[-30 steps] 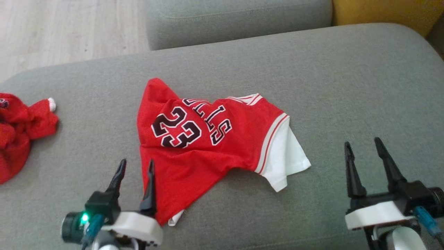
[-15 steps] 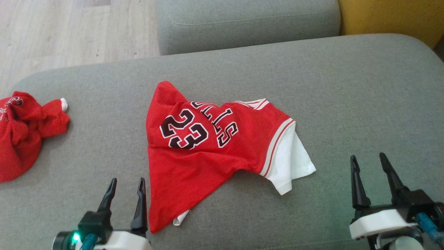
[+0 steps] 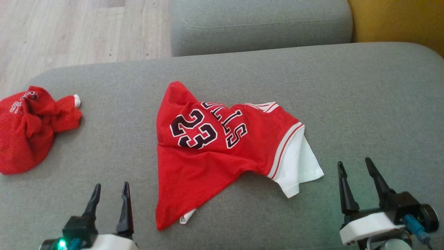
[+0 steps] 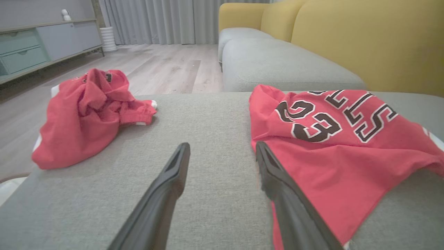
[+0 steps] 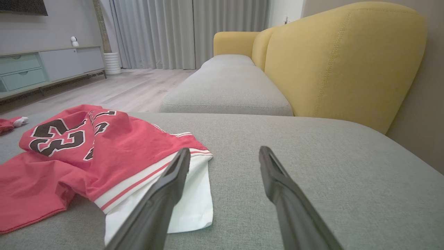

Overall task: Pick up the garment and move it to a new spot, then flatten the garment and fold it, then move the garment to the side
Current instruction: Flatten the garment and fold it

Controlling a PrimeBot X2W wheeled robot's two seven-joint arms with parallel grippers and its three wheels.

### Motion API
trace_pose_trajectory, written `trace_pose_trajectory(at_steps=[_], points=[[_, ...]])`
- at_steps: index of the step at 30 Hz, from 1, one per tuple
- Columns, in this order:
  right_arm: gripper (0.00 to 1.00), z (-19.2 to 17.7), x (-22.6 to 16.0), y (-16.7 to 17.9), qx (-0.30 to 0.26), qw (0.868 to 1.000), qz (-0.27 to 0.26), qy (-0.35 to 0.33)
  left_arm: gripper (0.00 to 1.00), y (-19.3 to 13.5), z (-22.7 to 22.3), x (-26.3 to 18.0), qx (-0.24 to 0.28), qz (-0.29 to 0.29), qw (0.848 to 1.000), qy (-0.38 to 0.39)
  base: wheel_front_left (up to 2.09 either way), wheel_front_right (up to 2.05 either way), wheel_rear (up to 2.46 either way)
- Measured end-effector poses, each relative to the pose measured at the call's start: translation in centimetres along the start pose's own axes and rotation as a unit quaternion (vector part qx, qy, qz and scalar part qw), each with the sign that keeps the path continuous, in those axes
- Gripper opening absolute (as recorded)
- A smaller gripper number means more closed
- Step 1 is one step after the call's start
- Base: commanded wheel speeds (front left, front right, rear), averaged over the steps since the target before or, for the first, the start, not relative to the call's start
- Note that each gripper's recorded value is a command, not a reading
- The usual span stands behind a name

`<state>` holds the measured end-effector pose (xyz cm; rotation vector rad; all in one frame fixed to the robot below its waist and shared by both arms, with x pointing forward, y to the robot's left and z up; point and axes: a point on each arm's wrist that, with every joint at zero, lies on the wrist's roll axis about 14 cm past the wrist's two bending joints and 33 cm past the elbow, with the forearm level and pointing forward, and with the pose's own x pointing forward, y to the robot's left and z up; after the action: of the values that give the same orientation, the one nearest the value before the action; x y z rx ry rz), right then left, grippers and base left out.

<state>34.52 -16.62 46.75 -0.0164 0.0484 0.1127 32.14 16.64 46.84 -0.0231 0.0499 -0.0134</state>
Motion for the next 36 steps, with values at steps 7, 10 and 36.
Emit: trace_pose_trajectory(at_steps=[7, 10, 36], points=[[1.0, -0.3, 0.0, 0.3, 0.006, 1.0, 0.003, 0.005, 1.0, 0.4, -0.4, -0.2, 0.0, 0.003, 1.0, 0.006, 0.0, 0.0, 0.0], [1.0, -0.5, -0.2, 0.3, 0.006, 1.0, 0.003, 0.007, 1.0, 0.3, -0.4, -0.2, -0.001, 0.001, 1.0, 0.005, 0.0, 0.0, 0.0], [1.0, -4.3, 2.5, 0.6, -0.041, 0.99, 0.023, 0.135, 1.0, -6.1, -5.6, -1.6, 0.018, -0.128, 0.976, 0.174, 0.0, 0.0, 0.0]])
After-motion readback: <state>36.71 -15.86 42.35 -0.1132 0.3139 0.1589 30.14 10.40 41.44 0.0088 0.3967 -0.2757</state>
